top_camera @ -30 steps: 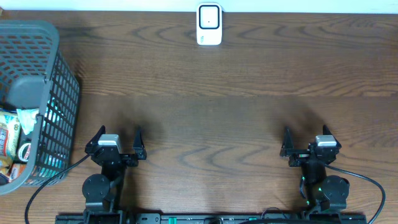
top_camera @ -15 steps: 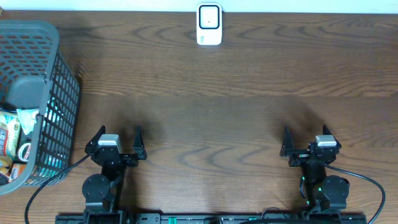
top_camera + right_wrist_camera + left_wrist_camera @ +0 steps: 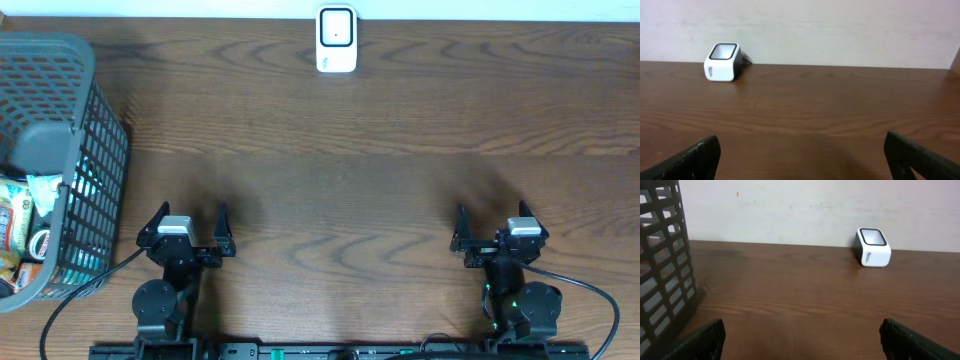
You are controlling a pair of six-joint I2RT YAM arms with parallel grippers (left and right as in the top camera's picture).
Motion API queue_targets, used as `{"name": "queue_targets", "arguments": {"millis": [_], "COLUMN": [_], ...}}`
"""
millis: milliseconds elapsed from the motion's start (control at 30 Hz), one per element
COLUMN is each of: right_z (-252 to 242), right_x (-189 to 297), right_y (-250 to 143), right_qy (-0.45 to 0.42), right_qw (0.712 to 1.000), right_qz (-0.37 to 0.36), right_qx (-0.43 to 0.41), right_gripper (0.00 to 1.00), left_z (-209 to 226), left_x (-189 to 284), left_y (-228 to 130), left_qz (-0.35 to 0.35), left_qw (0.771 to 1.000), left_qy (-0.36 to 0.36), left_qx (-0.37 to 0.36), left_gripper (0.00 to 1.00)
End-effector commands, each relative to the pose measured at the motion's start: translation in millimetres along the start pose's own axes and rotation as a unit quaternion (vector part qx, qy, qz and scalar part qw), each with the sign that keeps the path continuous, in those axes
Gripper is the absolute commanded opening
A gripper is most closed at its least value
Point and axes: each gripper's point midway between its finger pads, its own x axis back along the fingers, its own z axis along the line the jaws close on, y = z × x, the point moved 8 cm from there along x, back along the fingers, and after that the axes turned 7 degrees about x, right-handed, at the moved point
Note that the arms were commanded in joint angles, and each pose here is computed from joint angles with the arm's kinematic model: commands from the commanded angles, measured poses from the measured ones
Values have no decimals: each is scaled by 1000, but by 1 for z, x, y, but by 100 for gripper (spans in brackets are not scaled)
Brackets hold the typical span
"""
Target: Scan the item barcode
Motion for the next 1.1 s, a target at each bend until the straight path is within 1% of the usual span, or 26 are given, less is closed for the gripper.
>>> {"name": "queue_targets", "arguments": {"millis": [0, 600, 833, 967, 1067], "right_z": [2, 2, 2, 2, 2], "right_x": [0, 0, 0, 0, 0], "right_y": [0, 0, 0, 0, 0], "right_qy": [5, 5, 5, 5, 5], "right_qw": [1000, 1000, 1000, 1000, 1000], "right_qz": [0, 0, 0, 0, 0], "right_qx": [-8, -8, -8, -8, -8], "right_gripper": [99, 99, 99, 99, 99], "left_z": [3, 3, 0, -2, -5], "left_x": [-1, -1, -1, 0, 3], "left_y": [-12, -11, 9, 18, 30], "left_qz": [22, 19, -40, -68, -104], "left_qw": [1000, 1000, 999, 997, 993], "left_qy": [7, 8, -3, -7, -10], "left_qx": [-1, -2, -9, -38, -60], "left_gripper": [97, 98, 97, 98, 98]}}
